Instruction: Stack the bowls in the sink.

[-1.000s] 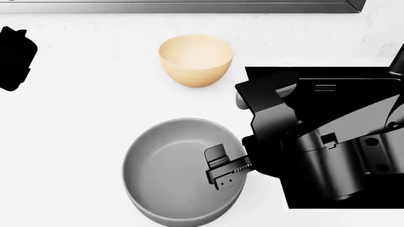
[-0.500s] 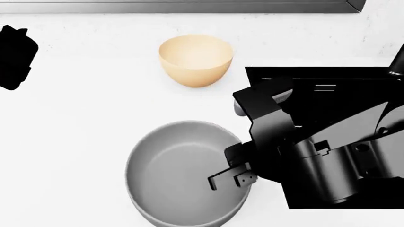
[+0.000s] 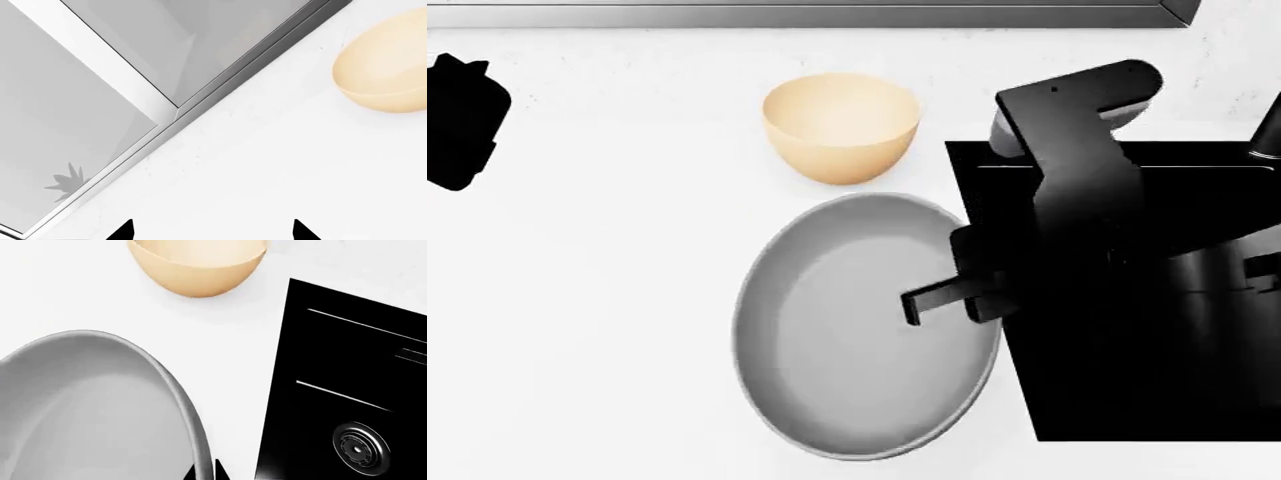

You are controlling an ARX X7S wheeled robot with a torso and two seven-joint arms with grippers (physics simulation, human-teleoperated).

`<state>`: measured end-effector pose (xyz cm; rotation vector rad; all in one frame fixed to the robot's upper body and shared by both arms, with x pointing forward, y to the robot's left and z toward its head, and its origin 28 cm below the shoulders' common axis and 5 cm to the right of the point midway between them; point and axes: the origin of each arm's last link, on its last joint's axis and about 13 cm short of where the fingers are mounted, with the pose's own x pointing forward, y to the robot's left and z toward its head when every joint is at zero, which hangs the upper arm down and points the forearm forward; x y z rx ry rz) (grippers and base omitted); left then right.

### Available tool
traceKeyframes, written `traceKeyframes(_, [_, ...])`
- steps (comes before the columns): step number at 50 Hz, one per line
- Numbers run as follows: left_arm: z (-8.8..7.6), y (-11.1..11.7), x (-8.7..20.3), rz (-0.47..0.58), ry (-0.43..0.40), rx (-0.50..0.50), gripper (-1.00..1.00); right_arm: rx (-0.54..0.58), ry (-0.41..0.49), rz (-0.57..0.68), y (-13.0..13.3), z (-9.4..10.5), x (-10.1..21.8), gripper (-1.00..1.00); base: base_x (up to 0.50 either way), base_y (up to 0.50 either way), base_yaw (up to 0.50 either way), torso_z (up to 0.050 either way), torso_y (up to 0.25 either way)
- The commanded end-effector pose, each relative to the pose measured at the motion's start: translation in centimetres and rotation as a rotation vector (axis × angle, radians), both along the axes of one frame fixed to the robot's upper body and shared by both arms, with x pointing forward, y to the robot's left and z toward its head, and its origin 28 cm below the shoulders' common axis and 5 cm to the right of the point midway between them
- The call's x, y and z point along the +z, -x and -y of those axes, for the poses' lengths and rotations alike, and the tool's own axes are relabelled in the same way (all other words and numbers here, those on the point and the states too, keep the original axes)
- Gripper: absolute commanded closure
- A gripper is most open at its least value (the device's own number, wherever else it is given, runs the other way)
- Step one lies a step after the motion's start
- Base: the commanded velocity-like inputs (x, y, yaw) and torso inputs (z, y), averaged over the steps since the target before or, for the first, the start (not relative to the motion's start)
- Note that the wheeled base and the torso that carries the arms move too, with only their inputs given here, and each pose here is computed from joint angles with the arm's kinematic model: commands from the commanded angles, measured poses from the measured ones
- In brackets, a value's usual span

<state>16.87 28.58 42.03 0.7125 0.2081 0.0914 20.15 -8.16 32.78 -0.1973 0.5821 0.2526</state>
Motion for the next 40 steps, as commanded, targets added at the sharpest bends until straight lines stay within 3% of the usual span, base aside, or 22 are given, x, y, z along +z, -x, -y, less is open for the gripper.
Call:
traceKeyframes(1, [0.0, -0.1, 0.0, 0.004, 0.007, 0.002, -1.00, -0.082, -0.056, 0.233, 2.1, 1.7, 3.9, 1.00, 0.00, 0.00, 0.00, 0.000, 0.000])
traceKeyframes(10, [-0.1, -0.3, -0.2, 0.012, 0.017, 0.004, -1.00, -0.168, -0.057, 0.411, 4.2, 2.9, 6.3, 1.00, 0.00, 0.00, 0.00, 0.000, 0.000])
traceKeyframes(16, [0.1, -0.4, -0.2, 0.017, 0.019, 0.003, -1.00, -0.264, 0.006, 0.524, 4.9, 4.1, 6.7, 1.00, 0.00, 0.00, 0.00, 0.000, 0.000])
traceKeyframes(22, [0.2, -0.5, -0.2, 0.019, 0.019, 0.001, -1.00, -0.373, 0.112, 0.559, 4.9, 5.6, 6.4, 1.00, 0.00, 0.00, 0.00, 0.000, 0.002])
traceKeyframes(28, [0.2, -0.5, -0.2, 0.018, 0.018, -0.003, -1.00, -0.465, 0.122, 0.580, 4.5, 6.4, 5.4, 1.00, 0.00, 0.00, 0.00, 0.000, 0.000])
traceKeyframes(32, [0.3, -0.6, -0.2, 0.015, 0.020, -0.005, -1.00, -0.458, 0.010, 0.583, 4.9, 6.7, 5.5, 1.00, 0.00, 0.00, 0.00, 0.000, 0.000])
traceKeyframes(40, [0.3, -0.7, -0.3, 0.016, 0.023, -0.006, -1.00, -0.488, -0.048, 0.643, 5.7, 7.2, 6.0, 1.00, 0.00, 0.00, 0.00, 0.000, 0.000])
